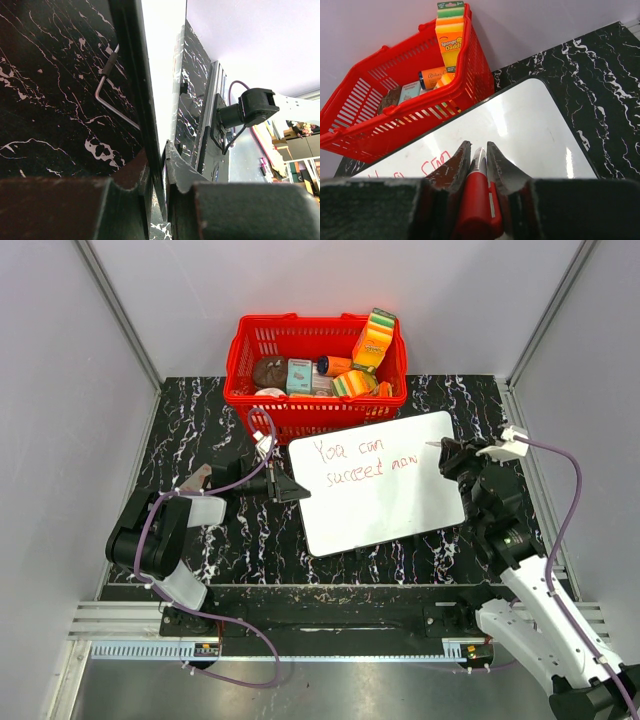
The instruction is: Write a sentence on the whiteboard
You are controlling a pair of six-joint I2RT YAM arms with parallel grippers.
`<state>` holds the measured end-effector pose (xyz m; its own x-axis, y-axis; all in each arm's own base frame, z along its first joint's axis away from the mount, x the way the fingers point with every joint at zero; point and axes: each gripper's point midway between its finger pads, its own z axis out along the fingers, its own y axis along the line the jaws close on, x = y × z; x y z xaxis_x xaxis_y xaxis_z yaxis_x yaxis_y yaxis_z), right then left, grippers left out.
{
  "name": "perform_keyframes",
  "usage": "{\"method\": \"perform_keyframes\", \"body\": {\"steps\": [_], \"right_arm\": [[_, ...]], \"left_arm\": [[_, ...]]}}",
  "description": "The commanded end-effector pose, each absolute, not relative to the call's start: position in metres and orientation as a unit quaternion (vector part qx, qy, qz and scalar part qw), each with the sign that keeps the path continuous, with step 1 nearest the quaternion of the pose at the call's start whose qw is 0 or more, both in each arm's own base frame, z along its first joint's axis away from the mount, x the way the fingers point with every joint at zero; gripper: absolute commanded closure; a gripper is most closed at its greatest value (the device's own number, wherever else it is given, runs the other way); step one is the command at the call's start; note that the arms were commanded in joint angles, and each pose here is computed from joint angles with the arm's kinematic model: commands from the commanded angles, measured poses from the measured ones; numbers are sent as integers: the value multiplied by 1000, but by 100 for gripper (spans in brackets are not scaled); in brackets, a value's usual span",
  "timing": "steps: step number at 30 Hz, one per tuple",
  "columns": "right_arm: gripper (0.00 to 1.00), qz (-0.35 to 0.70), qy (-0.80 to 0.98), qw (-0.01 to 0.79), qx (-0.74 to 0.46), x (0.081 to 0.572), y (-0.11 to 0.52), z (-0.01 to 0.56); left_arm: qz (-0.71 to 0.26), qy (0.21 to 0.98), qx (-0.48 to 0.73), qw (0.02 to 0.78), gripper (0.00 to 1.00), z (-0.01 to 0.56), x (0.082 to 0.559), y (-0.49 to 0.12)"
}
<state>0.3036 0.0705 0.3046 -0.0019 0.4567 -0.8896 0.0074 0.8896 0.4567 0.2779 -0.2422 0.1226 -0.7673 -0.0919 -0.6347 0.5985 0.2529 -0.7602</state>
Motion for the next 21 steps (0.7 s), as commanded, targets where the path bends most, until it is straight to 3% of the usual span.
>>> {"method": "perform_keyframes", "body": {"steps": [1,10,12,15,17,21], "right_arm": [[100,161,703,672,170,302,70,290],[100,167,710,663,168,298,72,280],[100,169,711,662,167,297,73,280],[100,174,712,659,168,294,73,278],[100,178,714,657,166,293,75,276],[100,198,718,646,166,292,82,271]], "left_arm": [[-569,715,215,345,80,130,286,-246],[-540,708,218,399,39,143,282,-238],[-534,706,219,411,20,146,282,-236],[-525,700,221,431,6,152,279,-233],[-514,702,219,442,1,151,279,-230],[-492,699,215,472,1,159,280,-223]]}}
